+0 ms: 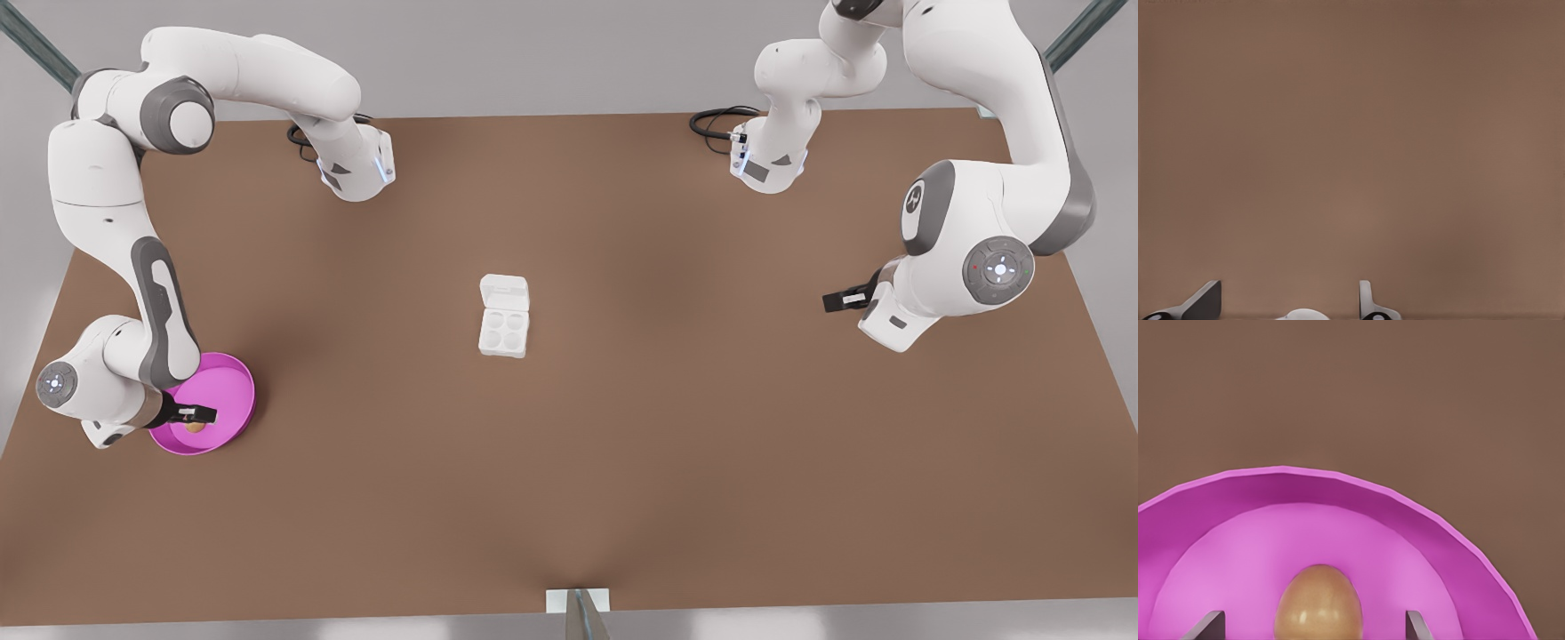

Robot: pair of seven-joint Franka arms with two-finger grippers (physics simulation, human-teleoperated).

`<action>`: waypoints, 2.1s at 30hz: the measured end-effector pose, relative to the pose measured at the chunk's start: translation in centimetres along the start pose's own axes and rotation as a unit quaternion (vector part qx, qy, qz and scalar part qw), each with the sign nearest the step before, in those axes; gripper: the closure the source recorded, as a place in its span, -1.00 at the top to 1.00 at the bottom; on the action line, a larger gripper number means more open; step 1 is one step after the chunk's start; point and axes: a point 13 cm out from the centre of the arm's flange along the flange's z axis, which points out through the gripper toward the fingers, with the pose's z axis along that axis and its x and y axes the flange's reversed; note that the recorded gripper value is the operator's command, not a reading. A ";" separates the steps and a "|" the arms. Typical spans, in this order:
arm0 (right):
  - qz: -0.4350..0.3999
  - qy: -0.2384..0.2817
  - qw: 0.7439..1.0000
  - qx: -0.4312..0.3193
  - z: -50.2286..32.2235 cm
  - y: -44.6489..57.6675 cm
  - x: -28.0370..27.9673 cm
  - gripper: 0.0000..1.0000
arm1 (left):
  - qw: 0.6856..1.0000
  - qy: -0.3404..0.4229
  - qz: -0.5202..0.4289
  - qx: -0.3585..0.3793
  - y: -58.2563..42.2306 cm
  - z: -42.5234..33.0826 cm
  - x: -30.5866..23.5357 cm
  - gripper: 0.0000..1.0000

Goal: Pack egg into the box and close the box lid

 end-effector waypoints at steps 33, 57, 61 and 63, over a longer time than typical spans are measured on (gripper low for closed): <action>-0.023 0.004 0.999 -0.028 -3.7 2.6 -1.8 -0.01 | 1.000 0.000 0.000 0.001 0.0 0.0 0.0 1.00; -0.296 -0.033 0.834 -0.464 -11.4 52.8 0.6 -0.01 | 1.000 0.025 -0.010 -0.001 1.6 1.0 0.1 1.00; -0.336 -0.046 0.775 -0.533 -10.4 55.1 2.7 0.00 | 1.000 0.030 -0.008 -0.001 1.5 1.4 0.1 1.00; -0.368 -0.058 0.747 -0.551 -10.1 56.0 4.0 0.01 | 1.000 0.030 -0.007 -0.002 1.4 1.5 0.1 1.00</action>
